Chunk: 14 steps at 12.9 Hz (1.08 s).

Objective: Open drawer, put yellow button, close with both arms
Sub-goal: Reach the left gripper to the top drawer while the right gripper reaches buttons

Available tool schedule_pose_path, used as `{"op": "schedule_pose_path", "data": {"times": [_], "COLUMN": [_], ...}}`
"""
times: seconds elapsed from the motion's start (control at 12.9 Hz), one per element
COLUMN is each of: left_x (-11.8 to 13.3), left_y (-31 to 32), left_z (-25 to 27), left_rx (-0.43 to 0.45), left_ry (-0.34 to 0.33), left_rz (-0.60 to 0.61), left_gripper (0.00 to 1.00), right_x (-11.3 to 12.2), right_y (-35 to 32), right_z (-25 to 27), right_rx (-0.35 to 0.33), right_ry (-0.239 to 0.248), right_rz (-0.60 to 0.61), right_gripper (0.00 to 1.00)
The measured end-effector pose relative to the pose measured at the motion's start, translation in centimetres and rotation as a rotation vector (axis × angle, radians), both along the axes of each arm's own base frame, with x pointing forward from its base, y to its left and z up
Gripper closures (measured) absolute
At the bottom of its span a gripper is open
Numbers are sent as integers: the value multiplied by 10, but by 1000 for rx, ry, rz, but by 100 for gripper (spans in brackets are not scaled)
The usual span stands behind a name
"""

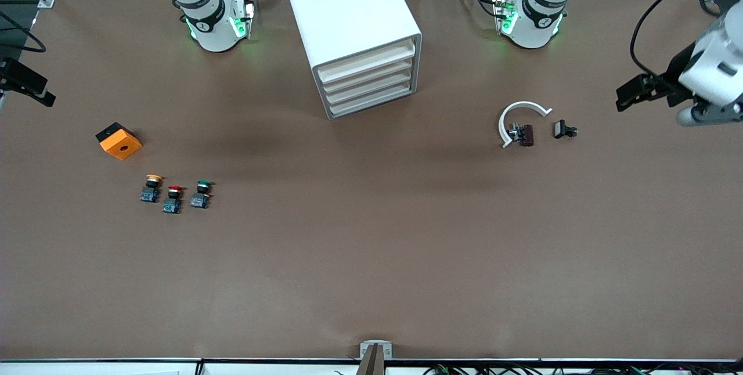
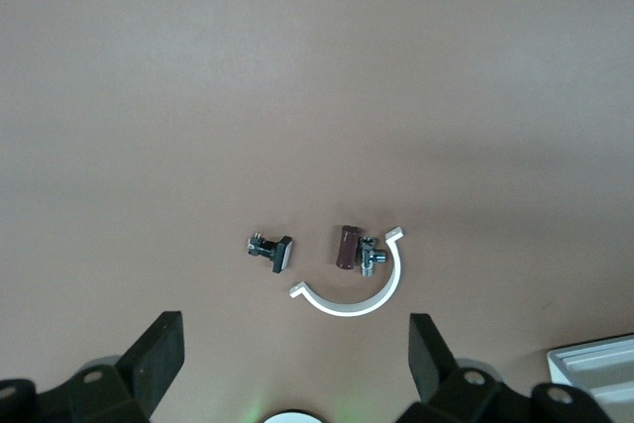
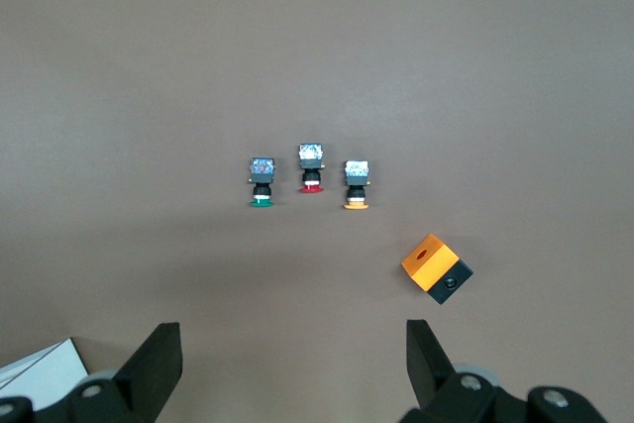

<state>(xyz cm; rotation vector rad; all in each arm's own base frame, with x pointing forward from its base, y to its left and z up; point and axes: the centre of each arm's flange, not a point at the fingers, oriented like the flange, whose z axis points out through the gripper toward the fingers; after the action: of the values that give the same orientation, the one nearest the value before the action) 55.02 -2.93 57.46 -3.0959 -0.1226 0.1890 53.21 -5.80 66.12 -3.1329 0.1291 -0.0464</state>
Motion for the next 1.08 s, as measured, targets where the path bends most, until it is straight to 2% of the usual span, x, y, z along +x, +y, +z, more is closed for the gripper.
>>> {"op": "schedule_pose_path", "data": {"times": [0.31, 0.62, 0.85, 1.08], "left_x": [31, 43, 48, 48], "left_y": [23, 10, -28, -82], "left_z": [-75, -124, -160, -197], "left_rx": [-11, 52, 112, 169], "left_ry": [119, 196, 253, 324], "left_rz": [78, 388, 597, 811], "left_gripper": [0, 0, 0, 0], "right_x": [0, -1, -1, 10], "right_y": [0, 1, 5, 3], "right_z": [1, 1, -3, -27], "right_rx": [0, 1, 2, 3], "right_ry": [-1, 7, 27, 79], "right_rz": [0, 3, 10, 6], "right_gripper": [0, 0, 0, 0]}}
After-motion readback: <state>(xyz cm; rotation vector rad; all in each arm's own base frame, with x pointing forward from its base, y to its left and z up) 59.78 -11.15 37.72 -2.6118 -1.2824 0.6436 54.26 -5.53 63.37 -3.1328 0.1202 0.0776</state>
